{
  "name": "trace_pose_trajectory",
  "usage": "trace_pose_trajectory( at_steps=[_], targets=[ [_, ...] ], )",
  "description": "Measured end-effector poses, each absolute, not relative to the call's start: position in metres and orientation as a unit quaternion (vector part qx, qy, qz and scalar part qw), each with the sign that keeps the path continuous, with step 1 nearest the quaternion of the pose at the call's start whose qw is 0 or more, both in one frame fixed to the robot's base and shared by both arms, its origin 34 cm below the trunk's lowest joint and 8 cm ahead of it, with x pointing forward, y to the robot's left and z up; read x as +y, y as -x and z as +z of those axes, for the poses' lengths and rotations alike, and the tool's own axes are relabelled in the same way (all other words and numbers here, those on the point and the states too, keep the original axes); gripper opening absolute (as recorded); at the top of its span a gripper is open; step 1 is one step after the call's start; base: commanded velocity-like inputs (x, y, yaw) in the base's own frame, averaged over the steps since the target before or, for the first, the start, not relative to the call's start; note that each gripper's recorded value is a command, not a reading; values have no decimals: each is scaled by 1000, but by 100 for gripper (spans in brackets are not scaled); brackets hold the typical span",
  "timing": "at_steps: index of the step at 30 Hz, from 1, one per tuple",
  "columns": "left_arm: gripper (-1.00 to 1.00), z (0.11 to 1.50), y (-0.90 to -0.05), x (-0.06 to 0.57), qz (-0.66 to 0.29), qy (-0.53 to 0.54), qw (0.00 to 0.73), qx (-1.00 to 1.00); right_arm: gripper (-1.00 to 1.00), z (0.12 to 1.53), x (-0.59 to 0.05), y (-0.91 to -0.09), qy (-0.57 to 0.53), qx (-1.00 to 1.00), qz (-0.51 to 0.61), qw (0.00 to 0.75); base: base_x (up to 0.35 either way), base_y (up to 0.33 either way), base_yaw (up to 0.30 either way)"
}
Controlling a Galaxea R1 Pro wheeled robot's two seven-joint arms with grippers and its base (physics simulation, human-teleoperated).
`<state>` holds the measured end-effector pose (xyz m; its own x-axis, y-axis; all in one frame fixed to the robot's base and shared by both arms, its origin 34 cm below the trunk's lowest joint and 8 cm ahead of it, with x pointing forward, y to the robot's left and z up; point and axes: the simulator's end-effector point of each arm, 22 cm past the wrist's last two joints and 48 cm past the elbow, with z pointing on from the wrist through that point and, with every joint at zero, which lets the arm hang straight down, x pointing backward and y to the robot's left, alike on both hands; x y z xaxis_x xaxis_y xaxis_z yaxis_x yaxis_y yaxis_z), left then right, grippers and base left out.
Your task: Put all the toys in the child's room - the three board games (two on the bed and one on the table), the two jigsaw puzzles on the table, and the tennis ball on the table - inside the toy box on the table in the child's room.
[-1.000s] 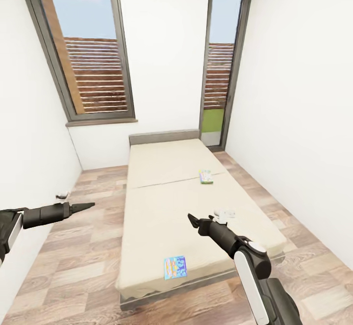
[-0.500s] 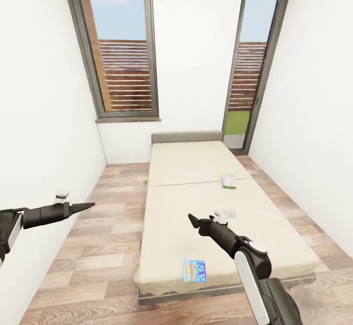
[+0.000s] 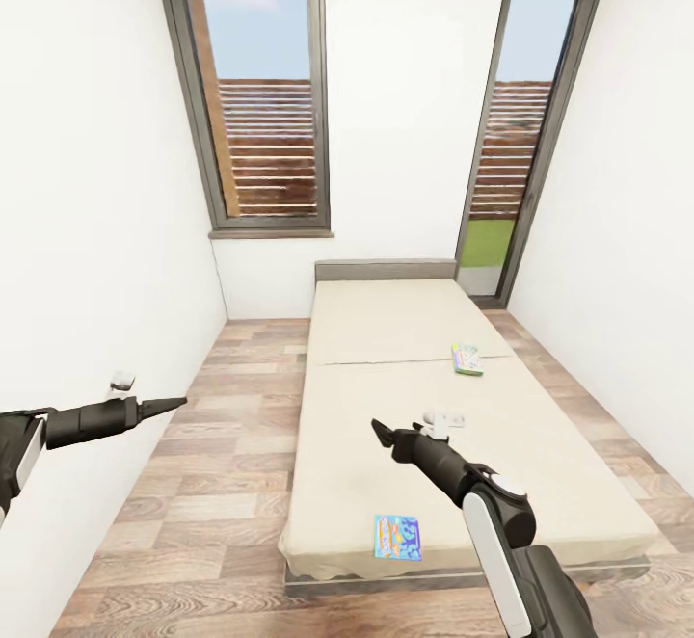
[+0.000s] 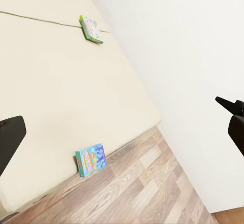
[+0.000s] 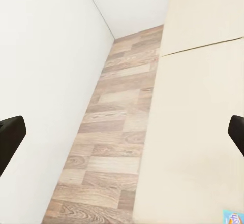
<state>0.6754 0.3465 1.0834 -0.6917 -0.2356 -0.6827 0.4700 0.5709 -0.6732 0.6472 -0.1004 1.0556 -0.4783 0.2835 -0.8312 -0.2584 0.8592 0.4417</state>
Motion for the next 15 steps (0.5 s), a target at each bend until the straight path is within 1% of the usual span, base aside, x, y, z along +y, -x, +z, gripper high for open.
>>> trace_pose_trajectory(
  at_steps=[15],
  targets=[
    [100,1083,-675,347,-457,-73,385,798,100,1057,-97,-647,-9,816,271,510,0,0,1]
  ],
)
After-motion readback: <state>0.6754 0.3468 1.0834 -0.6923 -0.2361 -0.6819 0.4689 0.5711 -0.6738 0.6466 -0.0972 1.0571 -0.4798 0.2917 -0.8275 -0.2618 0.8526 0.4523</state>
